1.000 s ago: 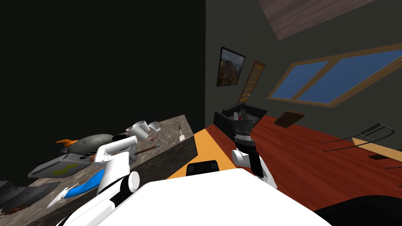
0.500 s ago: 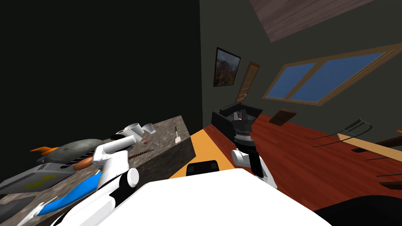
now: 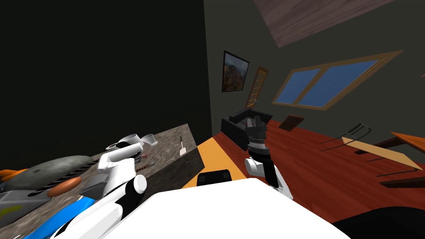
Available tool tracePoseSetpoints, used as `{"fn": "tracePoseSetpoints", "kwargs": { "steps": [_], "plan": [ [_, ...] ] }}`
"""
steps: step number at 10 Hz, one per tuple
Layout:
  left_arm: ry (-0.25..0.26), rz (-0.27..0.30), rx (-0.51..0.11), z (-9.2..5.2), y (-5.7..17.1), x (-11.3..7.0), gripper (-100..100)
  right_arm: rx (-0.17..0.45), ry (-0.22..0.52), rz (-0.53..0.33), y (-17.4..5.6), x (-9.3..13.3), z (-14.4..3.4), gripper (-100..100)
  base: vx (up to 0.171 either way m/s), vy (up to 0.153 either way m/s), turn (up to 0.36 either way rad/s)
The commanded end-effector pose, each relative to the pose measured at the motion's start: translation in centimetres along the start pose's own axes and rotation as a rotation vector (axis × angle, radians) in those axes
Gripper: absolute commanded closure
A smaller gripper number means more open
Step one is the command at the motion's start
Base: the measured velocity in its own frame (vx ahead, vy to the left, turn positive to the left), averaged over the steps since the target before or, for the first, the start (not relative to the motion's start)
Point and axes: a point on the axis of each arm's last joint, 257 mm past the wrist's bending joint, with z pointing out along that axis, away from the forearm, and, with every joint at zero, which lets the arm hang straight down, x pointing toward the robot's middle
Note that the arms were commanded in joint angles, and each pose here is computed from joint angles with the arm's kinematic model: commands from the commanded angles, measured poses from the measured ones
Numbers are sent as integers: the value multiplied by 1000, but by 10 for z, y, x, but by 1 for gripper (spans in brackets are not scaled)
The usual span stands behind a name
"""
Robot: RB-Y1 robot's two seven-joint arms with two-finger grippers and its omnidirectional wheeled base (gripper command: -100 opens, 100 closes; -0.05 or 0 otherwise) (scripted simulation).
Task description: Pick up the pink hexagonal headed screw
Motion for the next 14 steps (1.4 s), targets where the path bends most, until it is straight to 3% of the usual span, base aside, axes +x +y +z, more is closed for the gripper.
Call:
{"fn": "tracePoseSetpoints", "kwargs": {
  "steps": [1, 3, 4, 5, 6, 9, 10, 14],
  "plan": [
    [9, -5, -53, 2, 12, -1, -100, 0, 0, 0, 0, 0, 0, 0, 57, -63, -85],
    [23, -6, -110, 6, 30, 4, -100, 0, 0, 0, 0, 0, 0, 0, 36, -42, -53],
    [18, -5, -90, 4, 22, 4, -100, 0, 0, 0, 0, 0, 0, 0, 16, -13, -10],
    [19, -5, -95, 5, 23, 5, 0, 0, 0, 0, 0, 0, 0, 0, 0, 0, 0],
    [22, 0, -93, 11, 30, 10, -100, 0, 0, 0, 0, 0, 0, 0, 25, 37, 33],
    [24, 3, -94, 14, 34, 13, -100, 0, 0, 0, 0, 0, 0, 0, 38, 46, 23],
    [24, 2, -92, 14, 34, 13, 100, 0, 0, 0, 0, 0, 0, 0, 0, 0, 0],
    [24, 2, -91, 14, 34, 13, 100, 0, 0, 0, 0, 0, 0, 0, 0, 0, 0]
  ]
}}
